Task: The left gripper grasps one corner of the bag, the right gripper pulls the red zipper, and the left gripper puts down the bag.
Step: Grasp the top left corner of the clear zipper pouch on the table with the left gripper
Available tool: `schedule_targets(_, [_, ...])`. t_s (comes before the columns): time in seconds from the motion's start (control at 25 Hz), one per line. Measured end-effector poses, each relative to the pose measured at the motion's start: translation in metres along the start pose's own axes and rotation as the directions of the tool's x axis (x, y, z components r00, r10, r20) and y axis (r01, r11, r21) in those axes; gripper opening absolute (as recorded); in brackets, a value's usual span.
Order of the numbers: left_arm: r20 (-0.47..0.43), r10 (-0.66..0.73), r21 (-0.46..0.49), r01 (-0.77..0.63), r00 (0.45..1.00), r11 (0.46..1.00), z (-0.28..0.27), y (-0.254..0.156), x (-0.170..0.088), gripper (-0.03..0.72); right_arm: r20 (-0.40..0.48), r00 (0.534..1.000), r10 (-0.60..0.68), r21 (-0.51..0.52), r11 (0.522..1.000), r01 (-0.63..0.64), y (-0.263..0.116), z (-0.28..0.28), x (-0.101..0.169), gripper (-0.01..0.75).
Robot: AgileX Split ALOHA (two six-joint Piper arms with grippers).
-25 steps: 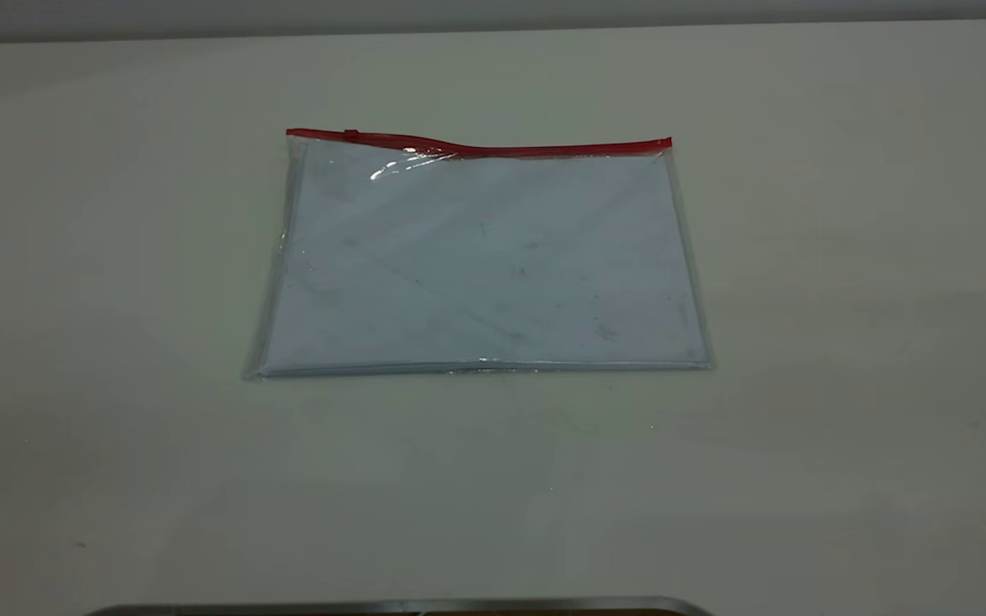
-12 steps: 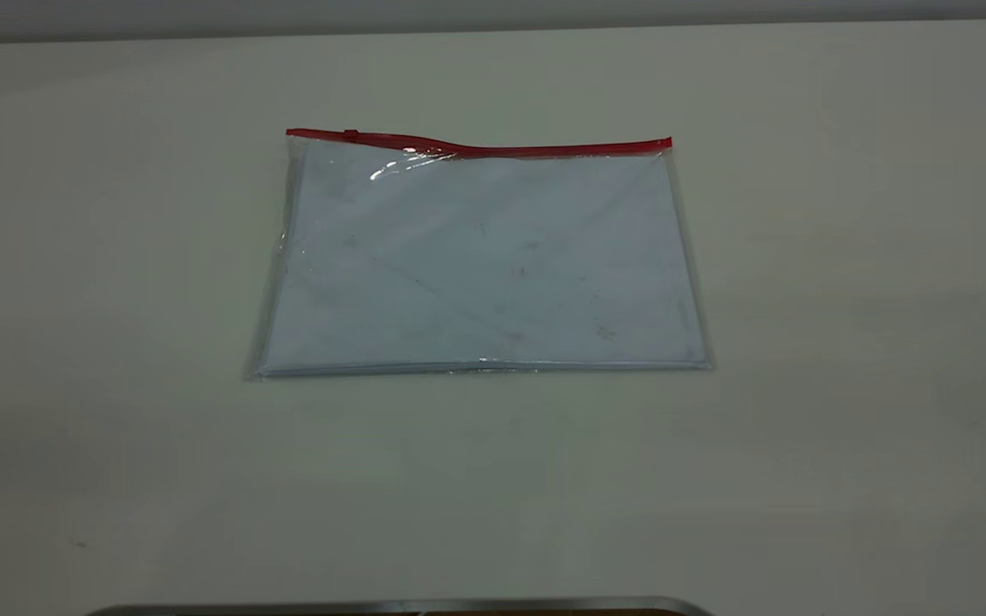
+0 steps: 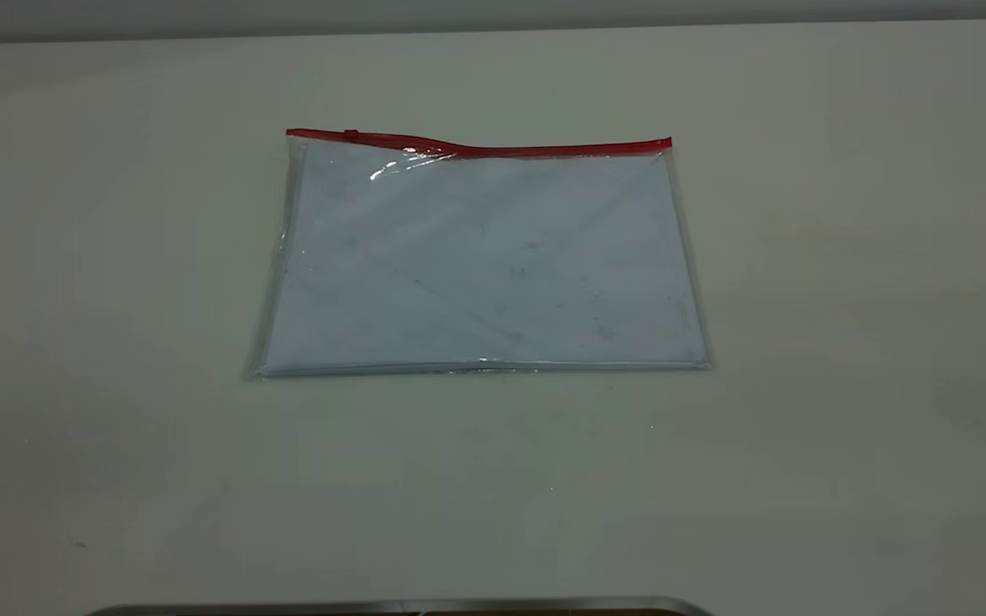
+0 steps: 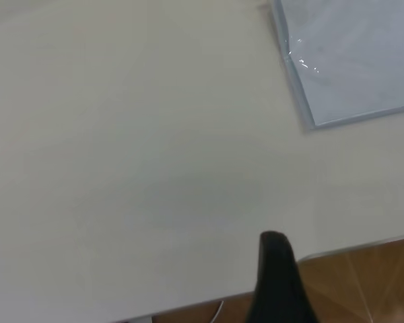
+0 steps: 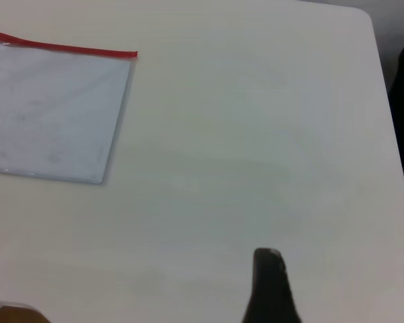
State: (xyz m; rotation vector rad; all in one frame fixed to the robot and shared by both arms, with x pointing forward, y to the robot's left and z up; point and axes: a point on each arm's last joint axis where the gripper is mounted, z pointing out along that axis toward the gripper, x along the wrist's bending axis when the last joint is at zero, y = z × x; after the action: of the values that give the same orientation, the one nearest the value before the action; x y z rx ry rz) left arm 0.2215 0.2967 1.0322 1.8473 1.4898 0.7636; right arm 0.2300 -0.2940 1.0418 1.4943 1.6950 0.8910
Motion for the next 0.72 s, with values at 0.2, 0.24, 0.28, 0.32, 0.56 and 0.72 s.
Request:
schedule_targets(0.2, [-0.030,-0.043,-0.020,0.042,0.999,0.999,-0.004,0.028,0.006,0.581,-0.004,1.000,0.002,-0.019,1.000,-0.002,0.003,-0.002,0.000,0.575])
schedule_targets(0.24, [-0.030,-0.065,0.001,0.065,0.997,0.998,-0.003,0.039,0.007,0.581,-0.009,1.000,0.005,-0.024,1.000,-0.005,0.007,-0.004,0.001,0.575])
schedule_targets(0.28, [-0.031,-0.089,0.014,0.089,0.996,0.996,0.000,0.050,0.009,0.581,-0.016,1.000,0.008,-0.024,1.000,-0.008,0.012,-0.006,0.001,0.575])
schedule_targets(0.32, [-0.032,-0.110,0.049,0.111,0.993,0.993,0.006,0.062,0.010,0.581,-0.026,1.000,0.013,-0.017,1.000,-0.014,0.018,-0.006,0.001,0.575])
schedule_targets(0.56, [-0.007,-0.189,0.222,0.185,0.982,0.957,0.073,0.128,0.018,0.581,-0.082,0.995,0.064,0.121,0.991,-0.054,0.065,0.021,-0.001,0.575])
schedule_targets(0.72, [0.042,-0.240,0.273,0.220,0.970,0.936,0.137,0.161,0.020,0.581,-0.076,0.994,0.084,0.206,0.976,-0.067,0.082,0.054,-0.005,0.575])
